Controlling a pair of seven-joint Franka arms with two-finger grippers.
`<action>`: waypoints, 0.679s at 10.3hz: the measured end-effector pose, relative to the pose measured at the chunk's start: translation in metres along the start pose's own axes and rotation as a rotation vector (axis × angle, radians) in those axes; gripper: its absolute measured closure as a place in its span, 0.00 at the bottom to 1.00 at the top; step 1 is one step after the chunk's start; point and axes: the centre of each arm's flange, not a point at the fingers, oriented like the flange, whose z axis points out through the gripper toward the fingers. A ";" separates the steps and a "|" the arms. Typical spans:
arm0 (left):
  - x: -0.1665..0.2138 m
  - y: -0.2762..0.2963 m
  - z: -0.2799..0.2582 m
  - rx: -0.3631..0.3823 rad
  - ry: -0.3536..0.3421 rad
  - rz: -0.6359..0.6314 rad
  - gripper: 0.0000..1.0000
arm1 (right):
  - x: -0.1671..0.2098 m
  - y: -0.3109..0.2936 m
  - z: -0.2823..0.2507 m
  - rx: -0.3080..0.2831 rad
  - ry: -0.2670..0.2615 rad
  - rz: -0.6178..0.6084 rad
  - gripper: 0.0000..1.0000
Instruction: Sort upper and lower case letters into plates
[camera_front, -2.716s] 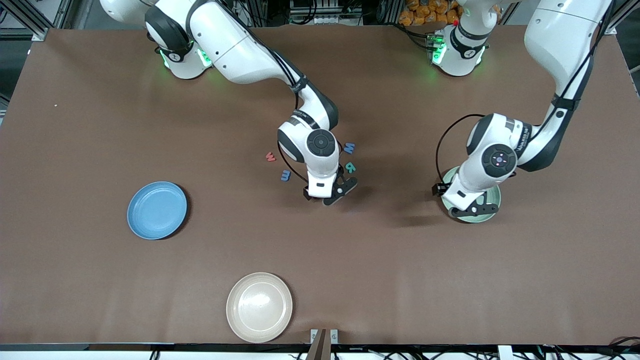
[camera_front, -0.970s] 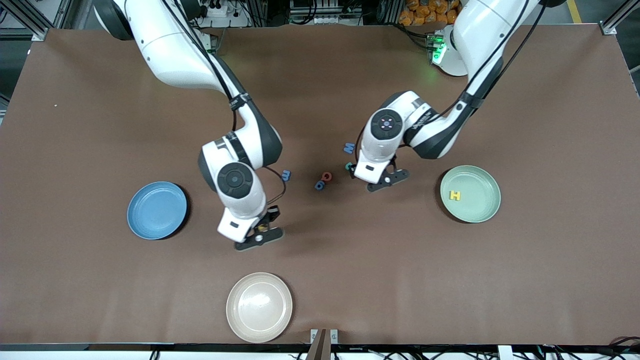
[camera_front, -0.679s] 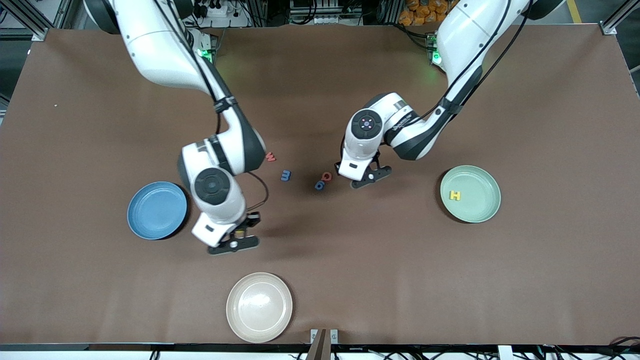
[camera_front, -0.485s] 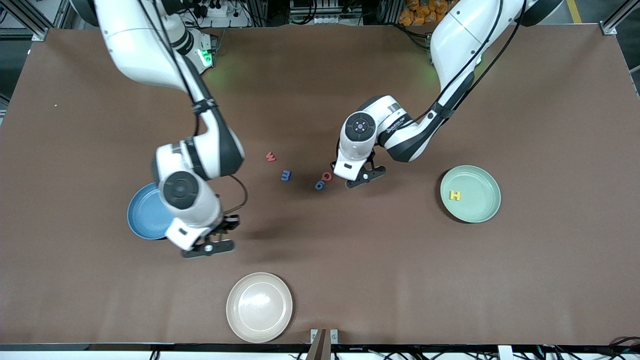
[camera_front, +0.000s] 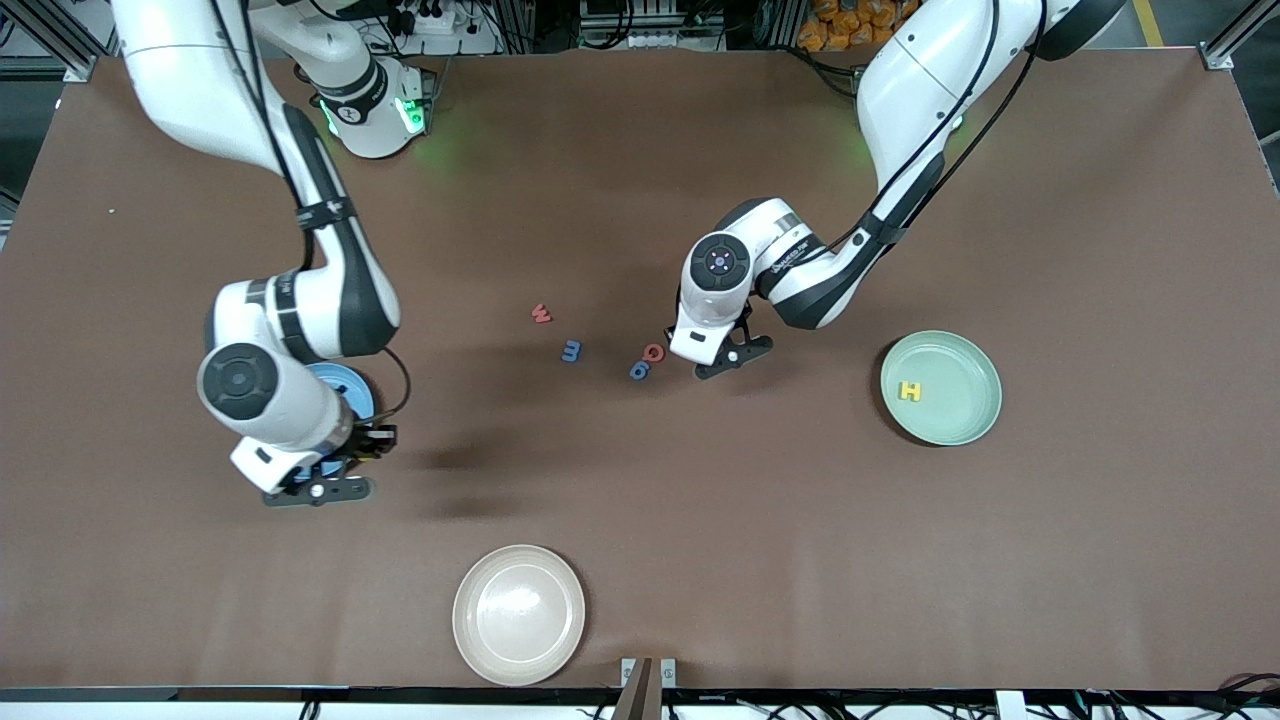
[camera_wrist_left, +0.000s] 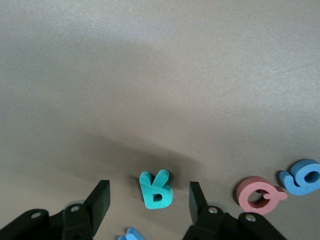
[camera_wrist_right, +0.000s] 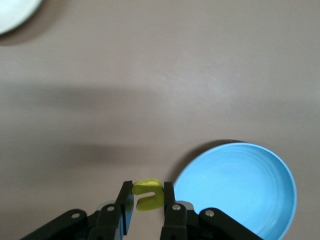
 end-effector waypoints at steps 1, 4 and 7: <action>-0.002 0.001 0.002 -0.004 0.001 0.001 0.29 | -0.002 0.012 0.005 0.000 -0.009 0.010 0.71; -0.004 0.002 0.015 0.008 0.030 -0.007 0.30 | -0.005 0.041 0.018 0.001 -0.032 0.036 0.71; -0.005 0.004 0.019 -0.005 0.032 -0.008 0.32 | -0.013 0.076 0.036 0.003 -0.069 0.062 0.71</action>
